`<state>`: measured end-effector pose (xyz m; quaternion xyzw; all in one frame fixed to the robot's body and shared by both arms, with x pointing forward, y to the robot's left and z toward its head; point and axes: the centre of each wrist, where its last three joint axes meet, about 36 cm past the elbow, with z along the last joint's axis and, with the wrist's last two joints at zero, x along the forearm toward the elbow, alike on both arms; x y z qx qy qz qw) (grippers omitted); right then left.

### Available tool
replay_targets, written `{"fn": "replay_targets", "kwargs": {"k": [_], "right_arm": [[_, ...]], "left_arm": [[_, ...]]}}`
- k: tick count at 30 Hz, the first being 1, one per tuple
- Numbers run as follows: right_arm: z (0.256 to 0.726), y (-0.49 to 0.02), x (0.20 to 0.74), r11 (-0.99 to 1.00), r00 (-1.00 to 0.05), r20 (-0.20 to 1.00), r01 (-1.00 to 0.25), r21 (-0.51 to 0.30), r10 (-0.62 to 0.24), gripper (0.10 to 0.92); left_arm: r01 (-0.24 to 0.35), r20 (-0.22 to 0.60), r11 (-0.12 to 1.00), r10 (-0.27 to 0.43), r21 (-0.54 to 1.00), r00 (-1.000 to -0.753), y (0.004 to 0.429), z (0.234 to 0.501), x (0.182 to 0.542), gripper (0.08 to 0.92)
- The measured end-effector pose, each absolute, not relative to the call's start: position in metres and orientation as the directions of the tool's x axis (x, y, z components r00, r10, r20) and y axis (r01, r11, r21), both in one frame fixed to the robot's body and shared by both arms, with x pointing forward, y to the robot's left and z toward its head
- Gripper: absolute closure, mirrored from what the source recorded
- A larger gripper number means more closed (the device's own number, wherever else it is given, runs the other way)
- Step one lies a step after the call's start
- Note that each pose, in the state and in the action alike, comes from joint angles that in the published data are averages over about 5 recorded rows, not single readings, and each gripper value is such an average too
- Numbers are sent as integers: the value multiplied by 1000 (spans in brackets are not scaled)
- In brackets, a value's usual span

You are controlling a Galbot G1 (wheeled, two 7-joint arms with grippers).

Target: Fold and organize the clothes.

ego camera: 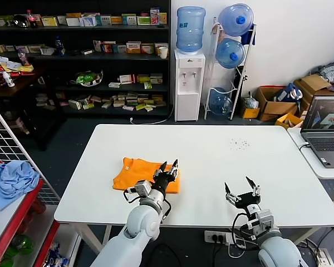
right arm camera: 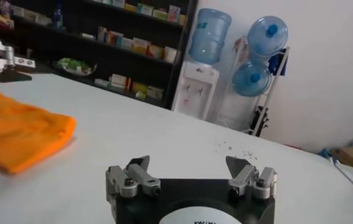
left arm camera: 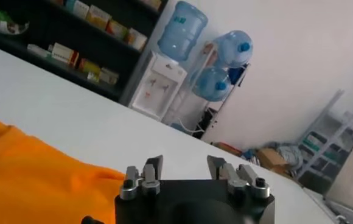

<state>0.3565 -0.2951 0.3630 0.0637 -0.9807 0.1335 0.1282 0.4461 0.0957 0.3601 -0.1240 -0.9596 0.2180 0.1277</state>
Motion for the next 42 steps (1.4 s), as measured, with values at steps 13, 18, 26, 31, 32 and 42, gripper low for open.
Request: {"fn": "replay_targets", "kwargs": {"k": [13,18,26,31,32,42], "right_arm": [[357,-297,366,959,-967,220,-177,-221,-128,200],[359,-298,369,966,-968,208,-178,-189,-138,200],[366,-300,369,977,-971,209,-150,-151,-117,200],[371,-300,363,981,-969,225,-131,-144,-96,200],[372,-301,362,982,-970,227,-126,-143,-91,200],[378,-305,351,987,-970,236,-83,-136,-49,200]], "left_arm": [[222,101,970,231,-95,-968,218,335,402,177],[208,97,978,206,16,-974,248,330,386,177],[186,96,976,176,111,-980,272,321,368,177],[173,84,973,162,150,-983,278,321,362,177],[172,83,973,160,157,-984,279,321,361,177],[165,79,961,151,223,-985,287,321,353,177]]}}
